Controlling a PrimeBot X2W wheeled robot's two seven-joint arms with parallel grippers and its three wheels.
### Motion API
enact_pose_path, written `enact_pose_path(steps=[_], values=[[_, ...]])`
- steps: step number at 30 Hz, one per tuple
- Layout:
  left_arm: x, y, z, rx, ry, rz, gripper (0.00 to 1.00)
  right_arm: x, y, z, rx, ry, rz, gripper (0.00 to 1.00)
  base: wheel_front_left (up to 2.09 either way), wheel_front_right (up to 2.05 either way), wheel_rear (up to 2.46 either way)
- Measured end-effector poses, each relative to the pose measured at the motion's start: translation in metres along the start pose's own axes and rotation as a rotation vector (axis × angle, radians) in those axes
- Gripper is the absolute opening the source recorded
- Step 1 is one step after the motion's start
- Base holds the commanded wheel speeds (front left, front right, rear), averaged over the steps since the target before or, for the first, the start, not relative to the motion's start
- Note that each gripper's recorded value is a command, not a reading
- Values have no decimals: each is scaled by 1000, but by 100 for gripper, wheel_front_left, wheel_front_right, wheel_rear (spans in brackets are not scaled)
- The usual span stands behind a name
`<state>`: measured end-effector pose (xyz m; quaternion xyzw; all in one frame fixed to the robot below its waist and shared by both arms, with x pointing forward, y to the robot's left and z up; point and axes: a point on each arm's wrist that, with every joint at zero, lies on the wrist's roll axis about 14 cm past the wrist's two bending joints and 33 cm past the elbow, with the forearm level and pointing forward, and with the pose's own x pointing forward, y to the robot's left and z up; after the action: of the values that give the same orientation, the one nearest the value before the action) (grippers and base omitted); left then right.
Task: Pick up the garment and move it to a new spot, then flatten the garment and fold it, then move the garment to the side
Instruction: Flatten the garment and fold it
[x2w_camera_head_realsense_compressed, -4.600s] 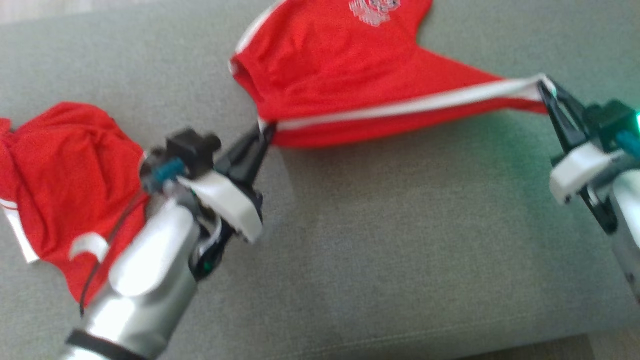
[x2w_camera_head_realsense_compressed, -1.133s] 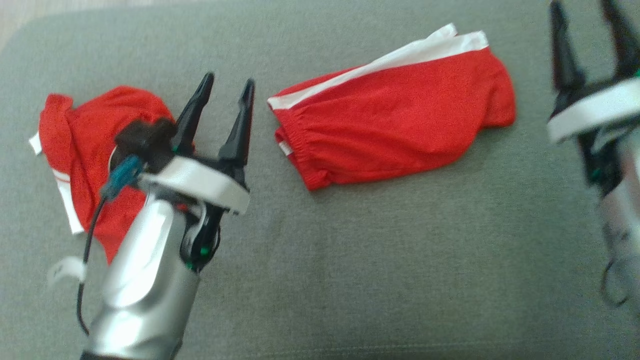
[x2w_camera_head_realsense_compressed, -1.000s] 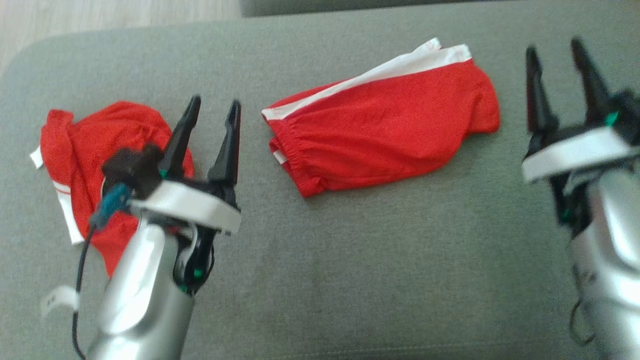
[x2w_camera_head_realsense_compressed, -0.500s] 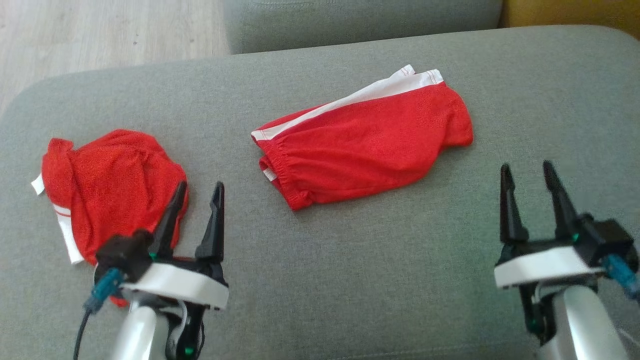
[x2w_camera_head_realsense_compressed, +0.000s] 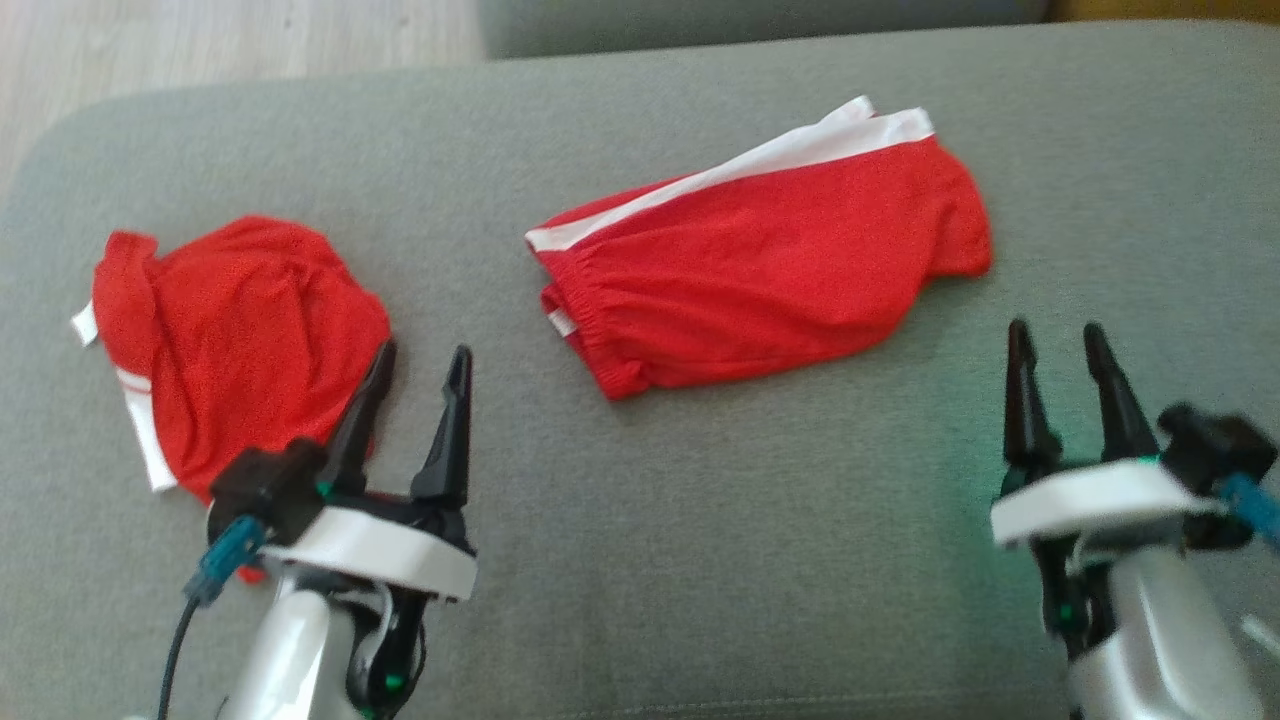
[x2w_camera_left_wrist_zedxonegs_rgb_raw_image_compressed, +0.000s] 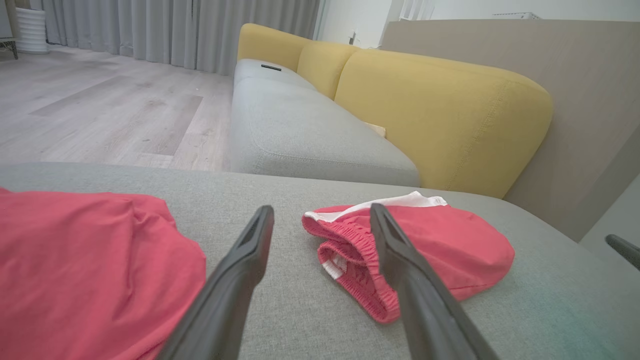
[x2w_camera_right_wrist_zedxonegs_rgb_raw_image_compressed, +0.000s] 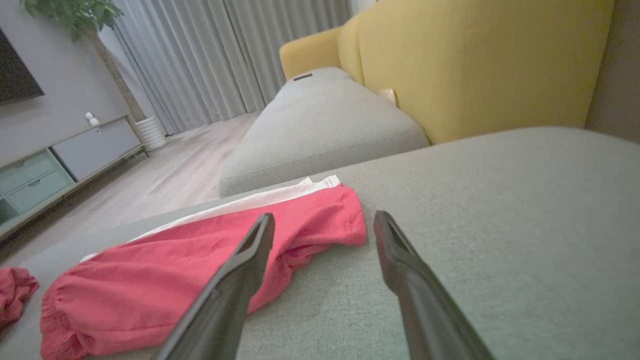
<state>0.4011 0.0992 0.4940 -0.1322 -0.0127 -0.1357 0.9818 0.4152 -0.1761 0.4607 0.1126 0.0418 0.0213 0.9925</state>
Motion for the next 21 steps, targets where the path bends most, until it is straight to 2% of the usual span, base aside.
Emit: enact_pose_path(steps=[4,10,12,16,21], values=[[4,5,-4,-3,11,10,100,29,2,-14,167,76,-18,100,0,0,0],[-4,18,-16,-14,49,53,100,60,3,-57,416,254,-86,100,0,0,0],[-4,21,-16,-15,48,61,100,65,5,-64,439,280,-94,100,0,0,0],[-2,29,-10,-5,35,81,100,90,13,-76,556,333,-120,100,0,0,0],[-9,44,-11,-8,40,130,100,119,22,-80,599,364,-132,100,0,0,0]])
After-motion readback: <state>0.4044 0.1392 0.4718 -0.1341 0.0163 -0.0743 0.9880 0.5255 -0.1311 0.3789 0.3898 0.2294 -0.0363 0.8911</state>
